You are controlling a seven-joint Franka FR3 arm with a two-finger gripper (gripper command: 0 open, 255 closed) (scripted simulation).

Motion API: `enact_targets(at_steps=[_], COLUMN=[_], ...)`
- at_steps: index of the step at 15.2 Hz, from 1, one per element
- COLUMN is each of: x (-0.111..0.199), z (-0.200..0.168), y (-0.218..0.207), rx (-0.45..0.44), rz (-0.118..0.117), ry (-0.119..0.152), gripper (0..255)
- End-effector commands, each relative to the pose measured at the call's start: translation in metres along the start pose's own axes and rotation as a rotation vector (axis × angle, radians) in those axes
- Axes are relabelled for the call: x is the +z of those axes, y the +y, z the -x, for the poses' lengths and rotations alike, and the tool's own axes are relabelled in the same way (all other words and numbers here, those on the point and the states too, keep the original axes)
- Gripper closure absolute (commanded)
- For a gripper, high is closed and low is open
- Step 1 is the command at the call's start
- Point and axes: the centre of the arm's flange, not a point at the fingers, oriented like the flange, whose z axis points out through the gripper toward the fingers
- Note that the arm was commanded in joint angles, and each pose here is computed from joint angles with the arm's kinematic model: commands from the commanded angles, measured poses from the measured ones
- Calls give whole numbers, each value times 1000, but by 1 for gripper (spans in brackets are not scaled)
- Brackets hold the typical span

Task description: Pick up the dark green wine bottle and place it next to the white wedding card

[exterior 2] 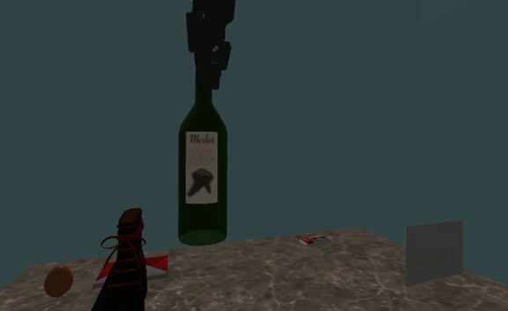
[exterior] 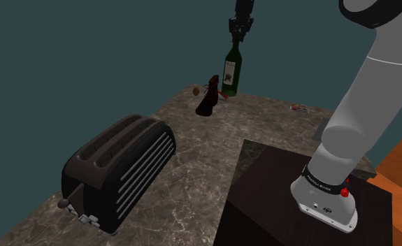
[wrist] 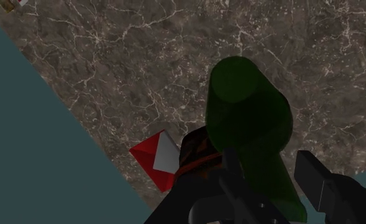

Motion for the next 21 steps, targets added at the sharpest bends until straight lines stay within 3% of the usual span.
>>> enact_targets(at_steps=[1, 7, 21], x=[-10, -39, -48], z=[-1, -4, 123], y=[0, 1, 135], rx=[0, 0, 0], rz=[0, 0, 0], ry=[0, 0, 0], gripper=[255, 255, 255])
